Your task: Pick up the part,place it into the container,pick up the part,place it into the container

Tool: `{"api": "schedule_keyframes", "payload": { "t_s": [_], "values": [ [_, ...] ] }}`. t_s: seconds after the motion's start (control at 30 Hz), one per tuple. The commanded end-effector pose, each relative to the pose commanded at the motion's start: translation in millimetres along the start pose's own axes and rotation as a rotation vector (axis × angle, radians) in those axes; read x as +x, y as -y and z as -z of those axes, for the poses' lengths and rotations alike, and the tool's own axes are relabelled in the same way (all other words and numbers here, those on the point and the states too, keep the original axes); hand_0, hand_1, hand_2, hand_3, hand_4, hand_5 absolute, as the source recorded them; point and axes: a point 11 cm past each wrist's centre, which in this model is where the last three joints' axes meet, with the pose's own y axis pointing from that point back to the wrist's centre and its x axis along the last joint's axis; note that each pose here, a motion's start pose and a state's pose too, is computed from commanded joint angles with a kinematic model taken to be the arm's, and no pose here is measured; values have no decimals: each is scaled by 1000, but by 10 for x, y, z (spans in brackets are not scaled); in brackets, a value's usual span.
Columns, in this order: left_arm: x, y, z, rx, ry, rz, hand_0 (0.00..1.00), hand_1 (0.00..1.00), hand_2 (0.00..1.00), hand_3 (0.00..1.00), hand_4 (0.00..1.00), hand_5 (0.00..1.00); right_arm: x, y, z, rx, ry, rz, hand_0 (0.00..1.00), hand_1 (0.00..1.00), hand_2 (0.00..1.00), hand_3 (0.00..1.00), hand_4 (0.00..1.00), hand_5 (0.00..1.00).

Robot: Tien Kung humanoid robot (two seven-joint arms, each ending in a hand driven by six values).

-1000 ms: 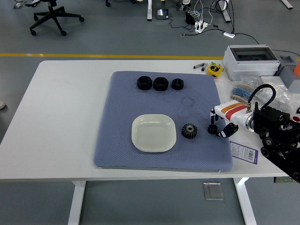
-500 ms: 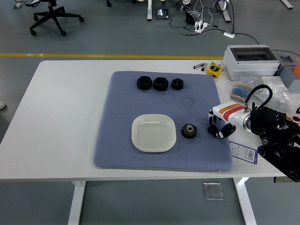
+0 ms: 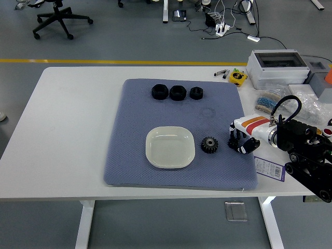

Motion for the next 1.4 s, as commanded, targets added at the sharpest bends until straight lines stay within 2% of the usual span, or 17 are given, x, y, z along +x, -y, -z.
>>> {"api": "schedule_keyframes", "payload": {
  "t_s": [0.03, 0.2, 0.23, 0.43, 0.47, 0.6, 0.63, 0.8, 0.83, 1.0, 1.03, 1.13, 1.3, 1.4],
  "values": [
    [-5, -1, -12, -1, 5, 0, 895, 889, 898, 643, 558, 699, -3, 0, -2, -1, 0, 2, 148, 312, 401, 478, 714, 211],
    [-18, -5, -43, -7, 5, 1, 895, 889, 898, 643, 558, 699, 16, -3, -21, -7, 6, 0, 148, 312, 401, 478, 714, 211],
    [-20, -6, -46, -8, 5, 1, 895, 889, 898, 643, 558, 699, 22, -3, -22, -7, 7, 0, 72, 233, 352, 475, 739, 198],
    [-14, -4, -36, -7, 3, 0, 895, 889, 898, 643, 558, 699, 34, 1, -35, -9, 23, 2, 72, 233, 352, 475, 739, 198],
    [-12, -4, -33, -6, 2, -1, 895, 889, 898, 642, 558, 698, 27, 1, -38, -10, 26, 4, 16, 162, 301, 451, 729, 240],
    [-3, -3, -24, -3, 2, -2, 895, 889, 898, 642, 558, 698, 31, -1, -37, -11, 33, 3, 16, 162, 301, 451, 729, 240],
    [-1, -2, -21, -3, 2, -3, 894, 889, 897, 642, 558, 698, 48, -5, -33, -9, 37, -2, 12, 125, 270, 409, 726, 259],
    [27, 3, 20, 5, -5, -9, 894, 889, 897, 642, 558, 698, 110, 2, 25, 6, 59, -16, 12, 125, 270, 409, 726, 259],
    [36, 4, 31, 7, -6, -11, 893, 889, 896, 641, 558, 699, 118, 11, 47, 11, 63, -16, 15, 90, 222, 362, 729, 284],
    [63, 9, 70, 13, -19, -16, 893, 889, 896, 641, 558, 699, 161, 40, 159, 37, 74, -23, 15, 90, 222, 362, 729, 284],
    [65, 9, 76, 13, -19, -16, 893, 889, 897, 640, 557, 698, 172, 41, 182, 43, 74, -25, 2, 67, 193, 334, 721, 301],
    [70, 11, 88, 14, -22, -16, 893, 889, 897, 640, 557, 698, 251, 41, 258, 62, 72, -44, 2, 67, 193, 334, 721, 301],
    [73, 10, 73, 11, -19, -15, 894, 889, 897, 640, 557, 695, 579, 26, 483, 124, 61, -127, 2, 70, 195, 336, 716, 306],
    [70, 9, 57, 9, -20, -16, 894, 889, 897, 640, 557, 695, 706, 23, 553, 141, 55, -152, 2, 70, 195, 336, 716, 306]
  ]
}}
